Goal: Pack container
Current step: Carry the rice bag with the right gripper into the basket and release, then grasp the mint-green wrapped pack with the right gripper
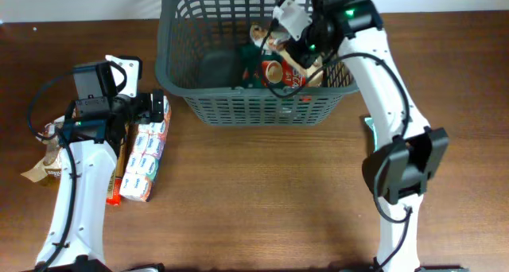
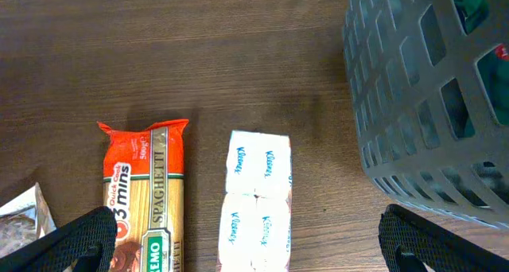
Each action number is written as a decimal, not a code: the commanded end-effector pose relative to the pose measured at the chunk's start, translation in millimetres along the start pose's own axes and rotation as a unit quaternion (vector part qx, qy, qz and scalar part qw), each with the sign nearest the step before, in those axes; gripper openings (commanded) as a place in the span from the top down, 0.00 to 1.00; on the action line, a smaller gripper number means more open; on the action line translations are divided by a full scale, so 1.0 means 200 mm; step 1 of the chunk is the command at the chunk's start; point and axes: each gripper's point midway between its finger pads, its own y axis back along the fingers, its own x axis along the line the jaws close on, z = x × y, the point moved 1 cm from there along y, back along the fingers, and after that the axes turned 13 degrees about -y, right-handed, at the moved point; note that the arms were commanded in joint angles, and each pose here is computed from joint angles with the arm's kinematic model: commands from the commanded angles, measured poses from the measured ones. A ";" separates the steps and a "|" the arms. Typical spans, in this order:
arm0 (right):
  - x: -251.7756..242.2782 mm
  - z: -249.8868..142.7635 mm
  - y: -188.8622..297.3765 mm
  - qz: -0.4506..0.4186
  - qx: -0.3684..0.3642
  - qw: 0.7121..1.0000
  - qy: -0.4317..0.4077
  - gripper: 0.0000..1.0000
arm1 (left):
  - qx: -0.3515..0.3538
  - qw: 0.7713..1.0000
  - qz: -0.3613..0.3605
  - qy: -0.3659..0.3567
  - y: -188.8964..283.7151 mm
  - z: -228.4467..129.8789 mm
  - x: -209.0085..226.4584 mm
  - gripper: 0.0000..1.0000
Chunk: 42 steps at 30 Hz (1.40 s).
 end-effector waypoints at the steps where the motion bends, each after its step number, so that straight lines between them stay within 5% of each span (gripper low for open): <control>1: 0.04 0.05 0.09 -0.014 -0.014 1.000 -0.001 0.38 | -0.008 1.000 -0.001 0.007 0.01 0.03 0.01 0.01; 6: 0.01 0.10 0.28 -0.059 -0.037 0.997 -0.040 0.46 | -0.007 1.000 -0.001 0.007 0.01 0.03 0.01 0.01; 14: -0.19 0.12 1.12 -0.254 -0.146 0.947 -0.130 0.51 | -0.007 1.000 -0.001 0.007 0.01 0.03 0.01 0.01; 17: -0.33 -0.06 1.42 -0.290 -0.164 0.923 -0.193 0.50 | -0.008 1.000 -0.001 0.007 0.01 0.03 0.01 0.01; 21: -0.67 -0.54 1.67 -0.349 -0.163 0.865 -0.320 0.50 | -0.007 1.000 -0.001 0.007 0.01 0.03 0.01 0.01; 29: -0.83 -1.23 1.13 -0.265 -0.081 0.835 -0.476 0.41 | -0.007 1.000 -0.001 0.007 0.01 0.03 0.01 0.01; 35: -0.67 -1.41 0.57 -0.170 0.024 0.857 -0.486 0.36 | -0.008 1.000 -0.001 0.007 0.01 0.03 0.01 0.01; 42: -0.56 -1.51 0.18 -0.110 0.122 0.868 -0.468 0.27 | -0.008 1.000 -0.001 0.007 0.01 0.03 0.01 0.01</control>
